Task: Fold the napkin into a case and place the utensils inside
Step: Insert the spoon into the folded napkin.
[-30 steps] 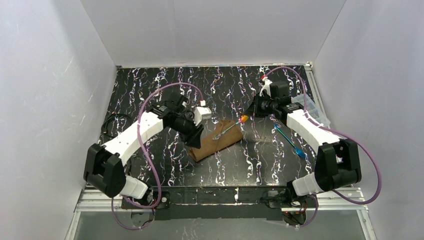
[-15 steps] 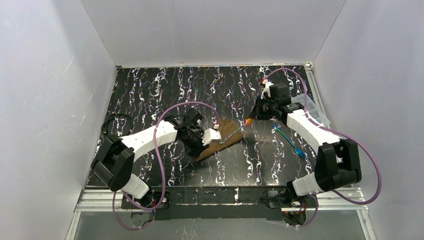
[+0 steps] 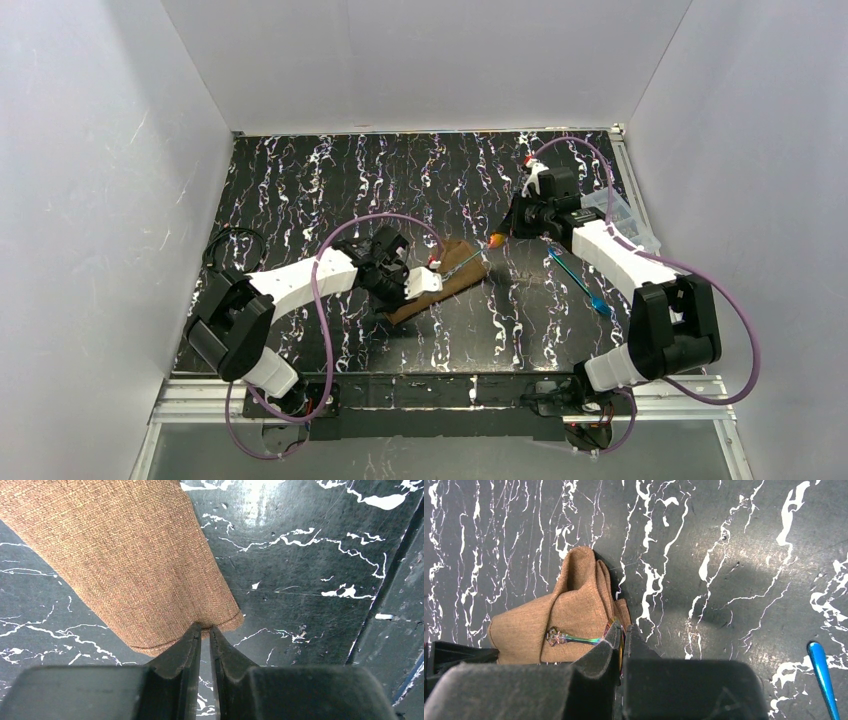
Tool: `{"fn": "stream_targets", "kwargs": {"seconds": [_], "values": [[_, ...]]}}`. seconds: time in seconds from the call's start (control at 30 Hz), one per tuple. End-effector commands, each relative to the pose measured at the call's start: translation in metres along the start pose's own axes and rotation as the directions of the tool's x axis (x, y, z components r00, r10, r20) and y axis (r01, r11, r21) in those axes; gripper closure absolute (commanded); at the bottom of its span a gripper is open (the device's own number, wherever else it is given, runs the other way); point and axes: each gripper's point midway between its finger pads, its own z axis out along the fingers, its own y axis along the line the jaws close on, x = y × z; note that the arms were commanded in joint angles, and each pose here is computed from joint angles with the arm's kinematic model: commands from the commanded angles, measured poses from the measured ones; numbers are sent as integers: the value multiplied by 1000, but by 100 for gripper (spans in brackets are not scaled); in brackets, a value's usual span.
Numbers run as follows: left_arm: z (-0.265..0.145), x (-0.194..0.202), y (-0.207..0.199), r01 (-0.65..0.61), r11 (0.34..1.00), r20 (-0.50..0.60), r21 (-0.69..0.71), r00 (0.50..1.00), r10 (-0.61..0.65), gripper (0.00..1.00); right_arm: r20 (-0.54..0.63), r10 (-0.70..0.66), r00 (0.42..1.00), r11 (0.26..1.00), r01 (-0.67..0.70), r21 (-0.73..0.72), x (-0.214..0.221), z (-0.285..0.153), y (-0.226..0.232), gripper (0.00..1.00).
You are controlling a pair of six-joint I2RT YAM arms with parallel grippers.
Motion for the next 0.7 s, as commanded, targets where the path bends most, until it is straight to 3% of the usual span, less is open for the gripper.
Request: {"fn": "stream_targets", "kwargs": {"seconds": [0.0, 0.67], "values": [[5, 11, -6, -48, 999, -33, 20, 998, 49, 90, 32, 16, 999, 1000, -15, -9, -4, 10, -1, 99], [15, 30, -10, -123, 992, -90, 35, 988, 125, 94, 4, 58, 998, 993, -57, -106, 25, 26, 30, 99]]}}
